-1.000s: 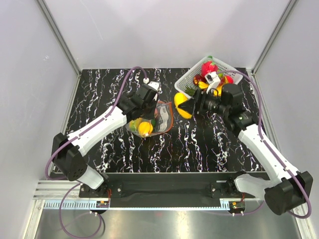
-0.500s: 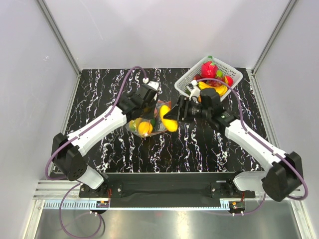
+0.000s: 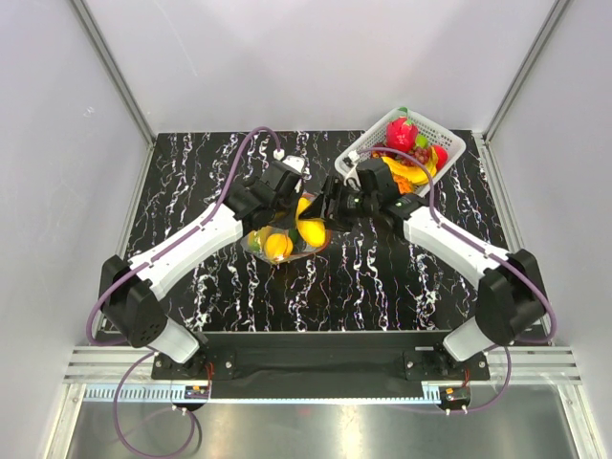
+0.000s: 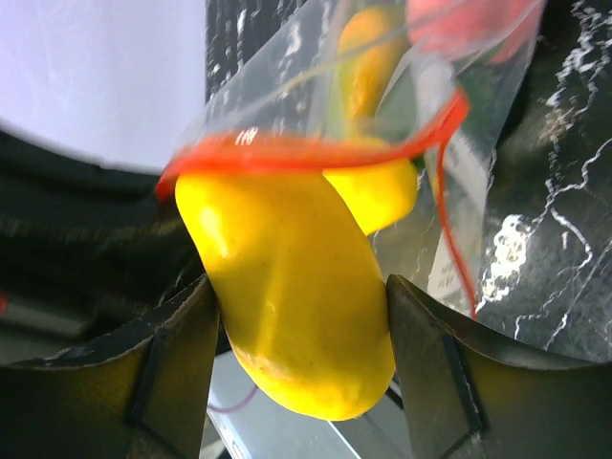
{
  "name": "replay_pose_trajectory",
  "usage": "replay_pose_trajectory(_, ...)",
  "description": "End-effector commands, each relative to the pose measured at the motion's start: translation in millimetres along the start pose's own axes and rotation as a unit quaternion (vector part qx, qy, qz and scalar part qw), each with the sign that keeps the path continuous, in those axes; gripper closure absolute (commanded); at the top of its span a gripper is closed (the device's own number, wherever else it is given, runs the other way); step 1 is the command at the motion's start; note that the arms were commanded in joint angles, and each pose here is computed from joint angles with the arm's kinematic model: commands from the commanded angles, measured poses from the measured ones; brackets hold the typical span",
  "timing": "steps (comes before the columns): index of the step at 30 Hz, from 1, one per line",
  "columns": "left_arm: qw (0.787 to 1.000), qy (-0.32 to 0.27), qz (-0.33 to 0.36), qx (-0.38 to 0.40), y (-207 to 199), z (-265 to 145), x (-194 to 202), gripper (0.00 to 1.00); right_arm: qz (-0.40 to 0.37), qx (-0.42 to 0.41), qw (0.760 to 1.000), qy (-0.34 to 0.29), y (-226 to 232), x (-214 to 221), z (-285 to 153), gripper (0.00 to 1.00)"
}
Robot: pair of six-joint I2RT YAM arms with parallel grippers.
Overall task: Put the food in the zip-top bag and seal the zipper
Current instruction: Place the fake fruit in the zipper food storage bag, then zip the zipper food storage bag at the center of the board.
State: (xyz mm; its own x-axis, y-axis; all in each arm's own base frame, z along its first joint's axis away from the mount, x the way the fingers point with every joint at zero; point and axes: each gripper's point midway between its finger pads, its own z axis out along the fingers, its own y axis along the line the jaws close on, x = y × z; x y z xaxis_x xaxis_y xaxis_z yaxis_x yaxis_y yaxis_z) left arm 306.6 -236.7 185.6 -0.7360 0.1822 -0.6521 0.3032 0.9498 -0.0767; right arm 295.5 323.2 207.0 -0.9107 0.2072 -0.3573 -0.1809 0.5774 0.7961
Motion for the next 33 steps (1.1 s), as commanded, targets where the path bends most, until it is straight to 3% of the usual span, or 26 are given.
replay_pose_trajectory(1,0.999,-0.042,-0.012,0.019,-7.3,-11.3,-19.1,1.00,0.004,0.007,0.999,-0.039,14.4,-22.8,11.4,0.61)
replay_pose_trajectory(6,0.998,-0.050,-0.013,0.032,-11.2,-17.3,-23.7,1.00,0.003,0.050,0.996,-0.080,-1.0,-35.8,25.4,0.53)
replay_pose_trajectory(7,0.998,-0.051,-0.013,0.034,-11.9,-18.6,-25.0,1.00,0.006,0.048,0.995,-0.085,-0.3,-37.8,28.1,0.39)
replay_pose_trajectory(9,0.998,-0.052,-0.012,0.040,-13.8,-20.8,-26.2,1.00,0.006,0.052,0.995,-0.085,-1.7,-37.4,32.9,0.29)
replay_pose_trajectory(10,0.998,-0.050,-0.012,0.039,-13.0,-20.5,-25.6,1.00,0.004,0.055,0.994,-0.093,-0.4,-39.8,32.6,0.15)
replay_pose_trajectory(11,0.998,-0.051,-0.011,0.040,-13.5,-21.8,-26.1,1.00,0.001,0.055,0.994,-0.093,1.6,-37.4,33.7,0.07)
replay_pose_trajectory(13,0.998,-0.052,-0.011,0.039,-12.4,-22.7,-26.6,1.00,-0.006,0.058,0.993,-0.105,5.5,-38.9,29.5,0.03)
replay_pose_trajectory(16,0.998,-0.050,-0.011,0.037,-9.3,-22.4,-25.8,1.00,-0.020,0.055,0.991,-0.117,16.2,-39.8,18.4,0.03)
replay_pose_trajectory(19,0.998,-0.052,-0.013,0.036,-7.6,-23.4,-26.5,1.00,-0.036,0.053,0.989,-0.131,28.3,-40.5,0.3,0.10)
replay_pose_trajectory(27,0.998,-0.053,-0.014,0.031,-3.7,-25.0,-27.2,1.00,-0.093,0.061,0.980,-0.167,40.6,-34.3,-61.5,0.48)
replay_pose_trajectory(33,0.998,-0.056,-0.015,0.031,-2.4,-29.5,-29.0,1.00,-0.126,0.114,0.979,-0.116,2.3,-7.8,-62.2,0.41)
